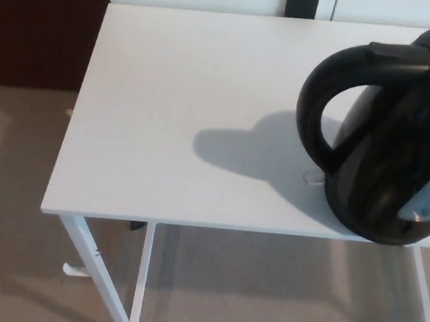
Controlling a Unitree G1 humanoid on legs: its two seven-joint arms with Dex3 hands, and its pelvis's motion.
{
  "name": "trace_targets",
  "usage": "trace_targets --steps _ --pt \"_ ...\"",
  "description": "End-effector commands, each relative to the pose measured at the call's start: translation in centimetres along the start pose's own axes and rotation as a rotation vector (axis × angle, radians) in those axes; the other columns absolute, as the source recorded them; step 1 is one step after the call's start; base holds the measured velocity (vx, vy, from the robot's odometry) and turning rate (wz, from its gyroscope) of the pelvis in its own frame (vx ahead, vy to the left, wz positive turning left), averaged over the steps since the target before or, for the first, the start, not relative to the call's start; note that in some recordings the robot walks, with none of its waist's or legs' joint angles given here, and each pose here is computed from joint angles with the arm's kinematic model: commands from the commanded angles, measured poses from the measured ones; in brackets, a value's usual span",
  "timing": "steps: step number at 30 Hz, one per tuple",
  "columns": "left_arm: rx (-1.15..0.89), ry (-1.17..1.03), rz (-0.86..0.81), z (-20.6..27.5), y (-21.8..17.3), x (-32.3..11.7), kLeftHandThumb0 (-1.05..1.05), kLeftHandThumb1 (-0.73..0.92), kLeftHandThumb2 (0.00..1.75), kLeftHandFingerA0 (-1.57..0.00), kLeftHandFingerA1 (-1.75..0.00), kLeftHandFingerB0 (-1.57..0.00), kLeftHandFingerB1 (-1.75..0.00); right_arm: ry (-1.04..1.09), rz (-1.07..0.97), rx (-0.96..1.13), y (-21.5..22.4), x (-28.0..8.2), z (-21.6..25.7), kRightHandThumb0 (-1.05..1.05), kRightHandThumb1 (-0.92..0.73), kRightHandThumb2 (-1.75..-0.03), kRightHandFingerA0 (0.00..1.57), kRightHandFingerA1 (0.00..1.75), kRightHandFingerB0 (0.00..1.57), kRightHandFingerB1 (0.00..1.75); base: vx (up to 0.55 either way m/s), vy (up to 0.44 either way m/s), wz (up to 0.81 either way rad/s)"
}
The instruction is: The robot walk towards a table in front and uses its left hand to pick up the pot from the base and places it on the table
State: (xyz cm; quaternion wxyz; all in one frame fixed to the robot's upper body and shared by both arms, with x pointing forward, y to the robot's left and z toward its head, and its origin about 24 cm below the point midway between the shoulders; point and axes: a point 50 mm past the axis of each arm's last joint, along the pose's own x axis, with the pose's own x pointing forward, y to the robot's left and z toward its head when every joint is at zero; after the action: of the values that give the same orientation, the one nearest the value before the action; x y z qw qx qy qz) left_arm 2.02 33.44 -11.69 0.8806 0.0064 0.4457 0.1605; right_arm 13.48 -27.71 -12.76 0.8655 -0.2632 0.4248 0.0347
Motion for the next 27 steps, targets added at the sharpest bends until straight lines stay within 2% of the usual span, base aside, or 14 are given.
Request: trace_targets --steps 1,6,18,19,22,24,27 --pt "-0.011 -0.020 0.004 0.5 0.4 0.1 -0.09 0.47 0.54 -0.66 -0.47 -0.53 -0.42 0.017 -0.014 -0.005 -0.4 -0.1 -0.3 -0.35 -0.60 -0.56 0.73 0.50 0.60 0.44 0.00 0.000 0.00" --pt "0.013 -0.016 0.008 0.5 0.5 0.0 -0.11 0.49 0.54 -0.71 -0.47 -0.54 -0.41 0.019 -0.008 -0.012 -0.4 0.0 -0.3 -0.36 -0.61 -0.57 0.73 0.49 0.60 0.43 0.00 0.000 0.00" --pt "0.008 -0.031 0.006 0.8 0.5 0.2 -0.09 0.48 0.54 -0.71 -0.48 -0.54 -0.41 0.009 -0.005 -0.007 -0.5 0.2 0.2 -0.34 -0.61 -0.57 0.69 0.47 0.57 0.43 0.00 0.000 0.00" --pt "-0.056 -0.032 0.026 0.9 0.5 0.3 -0.06 0.45 0.52 -0.65 -0.48 -0.53 -0.41 0.004 -0.007 -0.006 -0.5 0.1 0.2 -0.33 -0.61 -0.57 0.70 0.47 0.58 0.43 0.00 0.000 0.00" --pt "-0.232 -0.066 0.053 1.3 1.1 0.4 0.00 0.44 0.51 -0.65 -0.49 -0.51 -0.42 0.003 -0.005 0.002 -0.5 0.1 0.2 -0.33 -0.61 -0.57 0.70 0.47 0.58 0.43 0.00 0.000 0.00" --pt "-0.400 -0.168 0.087 3.6 3.0 0.6 -0.01 0.46 0.52 -0.49 -0.47 -0.41 -0.39 0.007 -0.005 0.010 -0.6 0.3 0.4 -0.33 -0.61 -0.57 0.70 0.47 0.58 0.42 0.00 0.000 0.00" --pt "-0.456 -0.271 0.076 5.7 4.5 0.2 -0.05 0.47 0.53 -0.42 -0.44 -0.39 -0.37 0.004 0.000 -0.003 -0.4 0.2 0.4 -0.32 -0.61 -0.57 0.71 0.47 0.59 0.43 0.00 0.000 0.00"
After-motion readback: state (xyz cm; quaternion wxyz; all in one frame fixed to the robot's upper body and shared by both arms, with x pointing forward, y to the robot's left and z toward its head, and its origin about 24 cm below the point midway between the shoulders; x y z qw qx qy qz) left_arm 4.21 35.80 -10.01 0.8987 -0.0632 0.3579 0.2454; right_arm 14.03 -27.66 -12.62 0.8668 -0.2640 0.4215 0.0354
